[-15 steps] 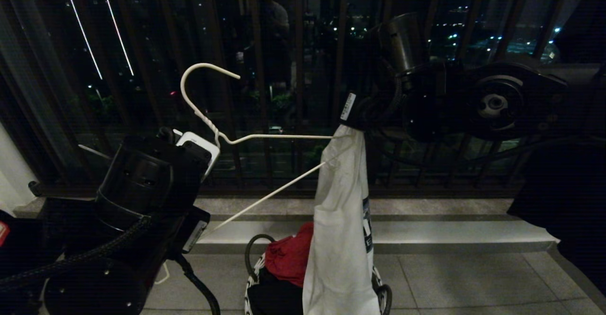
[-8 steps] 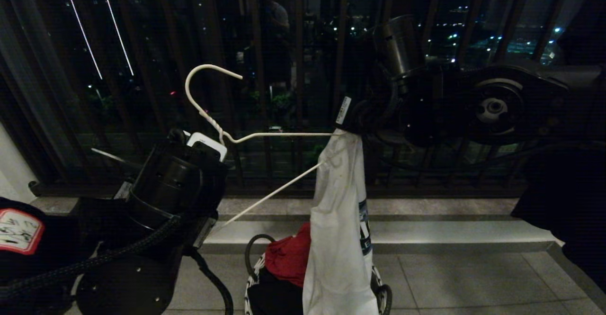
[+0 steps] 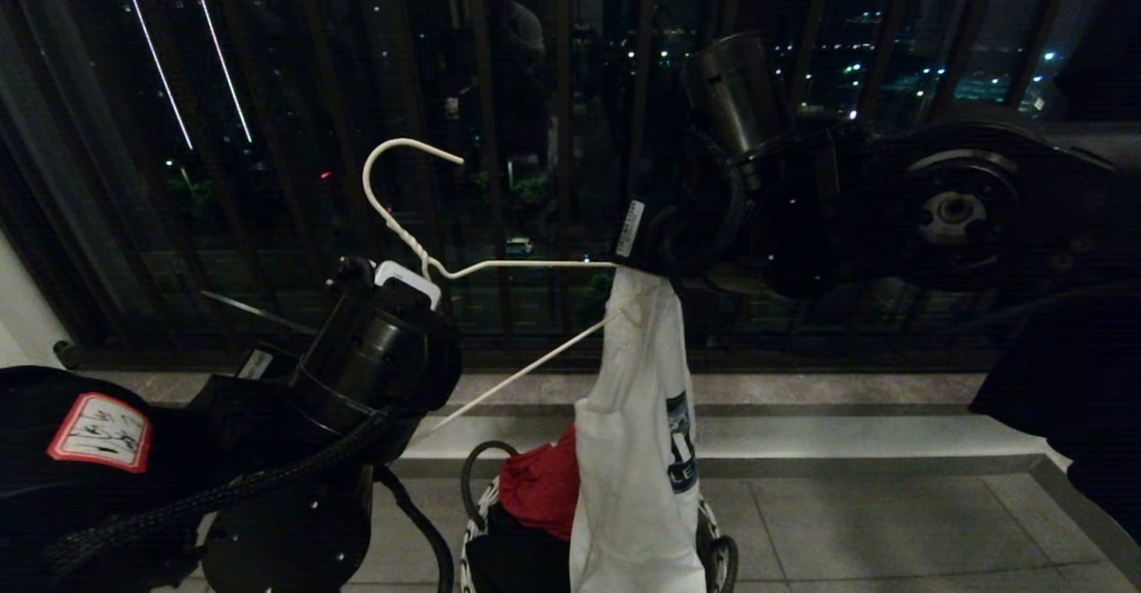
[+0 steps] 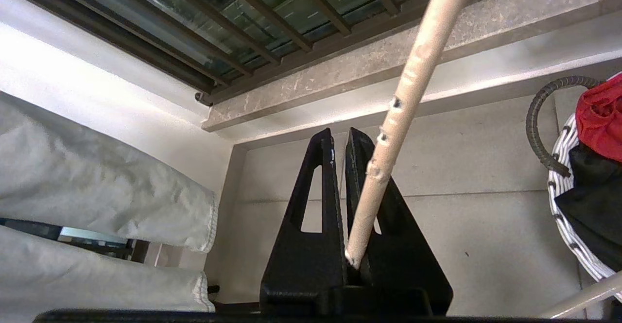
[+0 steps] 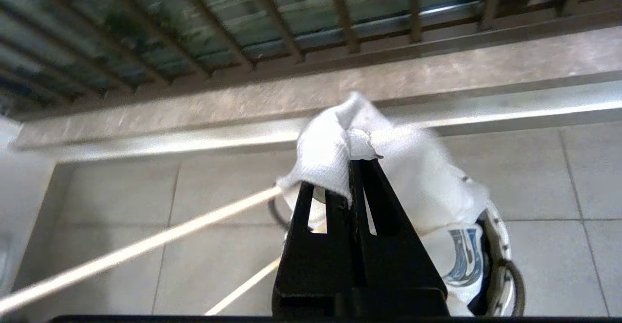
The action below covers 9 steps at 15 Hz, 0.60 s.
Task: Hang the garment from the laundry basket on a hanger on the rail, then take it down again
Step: Hang the clothes on the clothes rack
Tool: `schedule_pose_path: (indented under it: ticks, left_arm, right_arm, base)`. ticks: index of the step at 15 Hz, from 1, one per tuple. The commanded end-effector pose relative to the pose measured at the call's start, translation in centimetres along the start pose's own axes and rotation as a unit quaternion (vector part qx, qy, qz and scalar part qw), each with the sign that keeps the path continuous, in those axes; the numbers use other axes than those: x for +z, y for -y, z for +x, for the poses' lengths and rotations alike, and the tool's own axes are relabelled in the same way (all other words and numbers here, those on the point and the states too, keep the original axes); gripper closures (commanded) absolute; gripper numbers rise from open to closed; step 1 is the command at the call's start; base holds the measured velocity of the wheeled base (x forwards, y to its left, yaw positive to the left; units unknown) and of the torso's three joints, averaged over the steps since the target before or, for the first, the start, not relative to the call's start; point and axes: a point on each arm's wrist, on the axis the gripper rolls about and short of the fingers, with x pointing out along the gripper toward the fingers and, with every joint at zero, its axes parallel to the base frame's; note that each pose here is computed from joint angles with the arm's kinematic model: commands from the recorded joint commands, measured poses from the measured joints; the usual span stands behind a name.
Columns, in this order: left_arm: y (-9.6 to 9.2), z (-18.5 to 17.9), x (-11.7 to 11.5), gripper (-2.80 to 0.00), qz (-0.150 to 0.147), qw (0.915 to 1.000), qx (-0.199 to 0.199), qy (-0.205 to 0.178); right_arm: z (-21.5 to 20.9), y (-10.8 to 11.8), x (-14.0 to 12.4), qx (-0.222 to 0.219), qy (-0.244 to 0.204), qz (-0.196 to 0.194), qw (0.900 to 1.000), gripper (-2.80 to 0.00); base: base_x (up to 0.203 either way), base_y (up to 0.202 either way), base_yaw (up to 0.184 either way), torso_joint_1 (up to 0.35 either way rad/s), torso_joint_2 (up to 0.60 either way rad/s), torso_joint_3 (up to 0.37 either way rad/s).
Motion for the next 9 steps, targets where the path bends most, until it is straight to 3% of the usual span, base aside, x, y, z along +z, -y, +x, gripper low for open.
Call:
schedule_pose_path:
  ticks: [1, 5, 9]
  left_arm:
    - [0.2, 0.1, 0.0, 0.00, 0.002, 1.0000, 0.003, -0.001]
    - [0.5, 0.2, 0.8, 0.00, -0.020, 0.9998, -0.002, 0.003]
    - [1.4, 0.1, 1.7, 0.00, -0.053, 0.9985, -0.011, 0.009]
  right_arm:
    - [-0.8, -0.5, -0.5, 0.013, -0.009, -0.005, 1.000, 0.00]
    - [-2.0, -1.0, -1.1, 0.038, -0.025, -0.011, 0.999, 0.00]
    - [-3.3, -1.3, -0.1, 0.088, -0.037, 0.012, 0.995, 0.00]
  base:
    - [0.000, 0.000, 0.000, 0.000, 0.00, 0.000]
    - [0.000, 0.000, 0.000, 0.000, 0.00, 0.000]
    - [0.000, 0.000, 0.000, 0.000, 0.00, 0.000]
